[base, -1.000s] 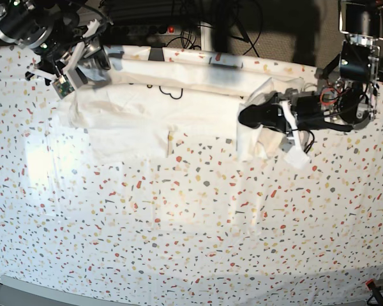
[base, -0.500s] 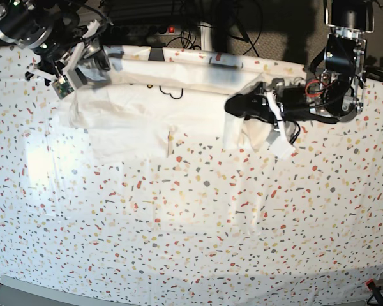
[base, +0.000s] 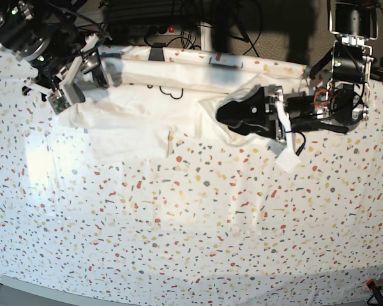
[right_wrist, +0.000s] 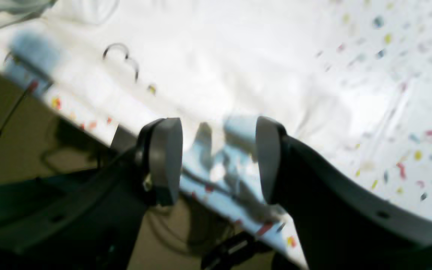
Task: Fold the T-shirt properly
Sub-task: 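Fold the held strip end inward toward the right gripper with the left gripper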
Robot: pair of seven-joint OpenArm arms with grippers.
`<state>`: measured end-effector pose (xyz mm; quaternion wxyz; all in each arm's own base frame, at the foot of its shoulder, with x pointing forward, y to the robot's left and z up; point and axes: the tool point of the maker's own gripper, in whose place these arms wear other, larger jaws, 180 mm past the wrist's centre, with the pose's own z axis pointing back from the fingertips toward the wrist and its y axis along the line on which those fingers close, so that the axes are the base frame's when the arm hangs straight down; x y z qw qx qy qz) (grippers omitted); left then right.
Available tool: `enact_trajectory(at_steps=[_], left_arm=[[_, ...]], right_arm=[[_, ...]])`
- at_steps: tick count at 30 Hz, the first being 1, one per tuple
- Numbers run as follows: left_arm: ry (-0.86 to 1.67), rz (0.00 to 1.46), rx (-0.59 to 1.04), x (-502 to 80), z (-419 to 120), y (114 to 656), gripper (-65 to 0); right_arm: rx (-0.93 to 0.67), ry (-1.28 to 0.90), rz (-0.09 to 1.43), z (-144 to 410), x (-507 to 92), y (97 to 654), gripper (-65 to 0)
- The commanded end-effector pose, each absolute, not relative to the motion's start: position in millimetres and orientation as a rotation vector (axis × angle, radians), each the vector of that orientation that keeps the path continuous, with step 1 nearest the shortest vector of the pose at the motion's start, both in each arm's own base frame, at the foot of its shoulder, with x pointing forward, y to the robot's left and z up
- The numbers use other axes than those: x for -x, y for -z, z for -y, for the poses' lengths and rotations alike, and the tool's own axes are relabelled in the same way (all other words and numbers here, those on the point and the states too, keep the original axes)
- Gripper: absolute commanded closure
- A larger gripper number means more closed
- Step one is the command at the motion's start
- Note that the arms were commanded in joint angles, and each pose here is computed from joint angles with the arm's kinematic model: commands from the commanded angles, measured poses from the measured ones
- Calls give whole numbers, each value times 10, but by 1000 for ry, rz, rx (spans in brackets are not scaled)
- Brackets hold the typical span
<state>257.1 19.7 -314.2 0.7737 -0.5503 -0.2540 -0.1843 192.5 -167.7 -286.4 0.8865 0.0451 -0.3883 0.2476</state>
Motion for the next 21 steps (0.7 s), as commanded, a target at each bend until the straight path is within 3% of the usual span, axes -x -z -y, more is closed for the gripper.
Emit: enact_trajectory(at_steps=[1,7,16,21], left_arm=[[428,609,1185,-2690,-273,2984,-397],[505,619,954,-2923,-714,3059,-397],[323,566,548,-3048,-1304,3685,-397],[307,533,531,-2981,-1276,3787,-397]], right_arm=[[-85,-525,829,1674,-1962,2789,-299],[-57,-527,802,1725,-2003,2797,-299],[-136,-521,816,1603,-1984,2766,-299],[-136,-520,816,1603,-1984,2766,-299]])
